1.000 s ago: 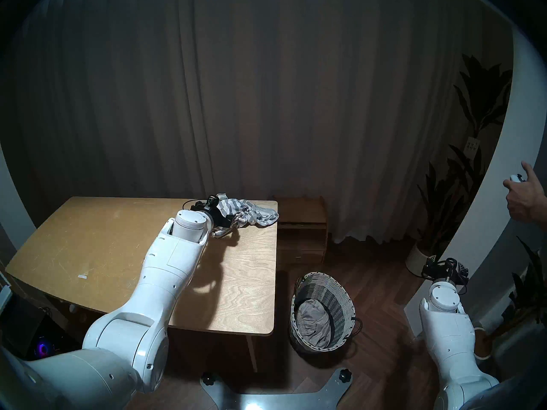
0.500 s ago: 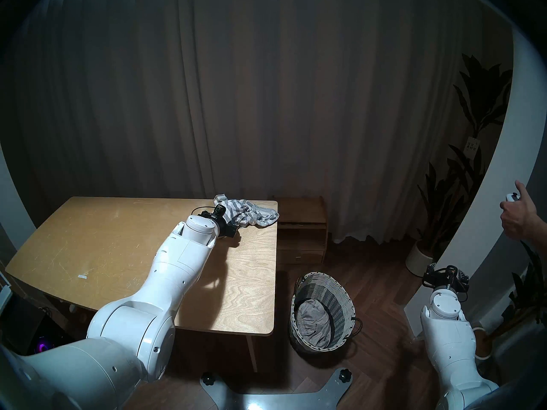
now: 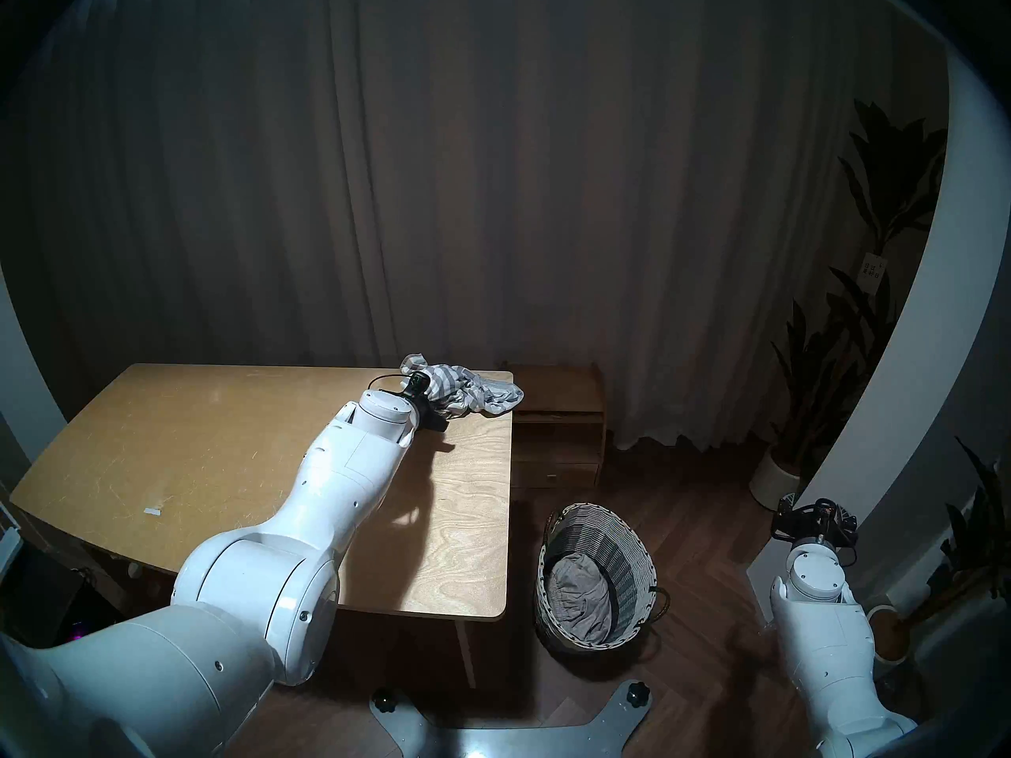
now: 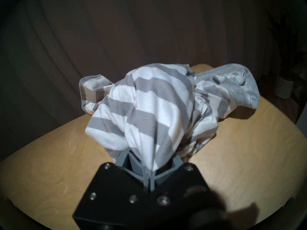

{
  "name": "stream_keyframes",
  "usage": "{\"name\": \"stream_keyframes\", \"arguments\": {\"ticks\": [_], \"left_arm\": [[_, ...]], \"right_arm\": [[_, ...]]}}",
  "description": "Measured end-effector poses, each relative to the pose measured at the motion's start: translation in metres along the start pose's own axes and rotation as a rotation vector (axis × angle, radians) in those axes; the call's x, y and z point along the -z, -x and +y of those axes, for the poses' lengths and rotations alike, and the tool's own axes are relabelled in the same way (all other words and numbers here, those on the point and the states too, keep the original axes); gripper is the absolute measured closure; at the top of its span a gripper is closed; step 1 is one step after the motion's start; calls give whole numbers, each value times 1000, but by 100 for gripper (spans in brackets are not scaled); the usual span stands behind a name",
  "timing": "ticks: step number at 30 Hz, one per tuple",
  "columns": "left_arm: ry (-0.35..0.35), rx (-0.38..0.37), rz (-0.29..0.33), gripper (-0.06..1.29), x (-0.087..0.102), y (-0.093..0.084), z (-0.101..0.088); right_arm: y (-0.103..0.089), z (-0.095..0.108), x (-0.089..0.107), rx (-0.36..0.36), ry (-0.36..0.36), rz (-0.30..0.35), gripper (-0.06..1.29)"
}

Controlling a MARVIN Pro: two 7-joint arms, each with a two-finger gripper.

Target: Toss clothes into the laundry hamper

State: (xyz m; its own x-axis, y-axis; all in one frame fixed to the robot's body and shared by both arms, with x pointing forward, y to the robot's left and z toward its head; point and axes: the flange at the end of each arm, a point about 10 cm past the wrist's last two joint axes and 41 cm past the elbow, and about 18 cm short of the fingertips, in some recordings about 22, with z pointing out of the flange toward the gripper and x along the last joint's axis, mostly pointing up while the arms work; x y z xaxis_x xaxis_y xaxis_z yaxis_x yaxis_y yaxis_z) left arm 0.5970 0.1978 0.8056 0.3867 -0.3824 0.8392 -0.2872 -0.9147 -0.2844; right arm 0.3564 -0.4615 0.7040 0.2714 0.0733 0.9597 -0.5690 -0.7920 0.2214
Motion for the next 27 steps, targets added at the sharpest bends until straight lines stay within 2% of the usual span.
{"name": "stream_keyframes", "arguments": {"ticks": [6,8,12,16,19,21,22,25,27], "left_arm": [[77,50,165,126,2,-58,28],[136,64,262,126,8,-91,46],[206,76,356,126,16,-121,67],[325,85,467,126,30,-153,102],[417,96,515,126,39,-162,131],[483,109,530,126,44,-160,154],[497,112,531,126,45,-159,159],[600,129,529,126,52,-145,196],[642,139,520,126,55,-134,212]], "right_arm": [[-2,-15,9,-5,-41,17,-2],[-2,-17,13,-5,-47,21,-2],[-2,-13,15,-4,-36,26,-2],[-3,4,16,0,5,35,-2],[-2,22,18,7,45,40,-2],[0,36,20,14,77,39,-2],[1,40,20,16,84,38,-2],[6,68,26,31,146,32,-2],[8,83,30,39,177,29,-2]]}}
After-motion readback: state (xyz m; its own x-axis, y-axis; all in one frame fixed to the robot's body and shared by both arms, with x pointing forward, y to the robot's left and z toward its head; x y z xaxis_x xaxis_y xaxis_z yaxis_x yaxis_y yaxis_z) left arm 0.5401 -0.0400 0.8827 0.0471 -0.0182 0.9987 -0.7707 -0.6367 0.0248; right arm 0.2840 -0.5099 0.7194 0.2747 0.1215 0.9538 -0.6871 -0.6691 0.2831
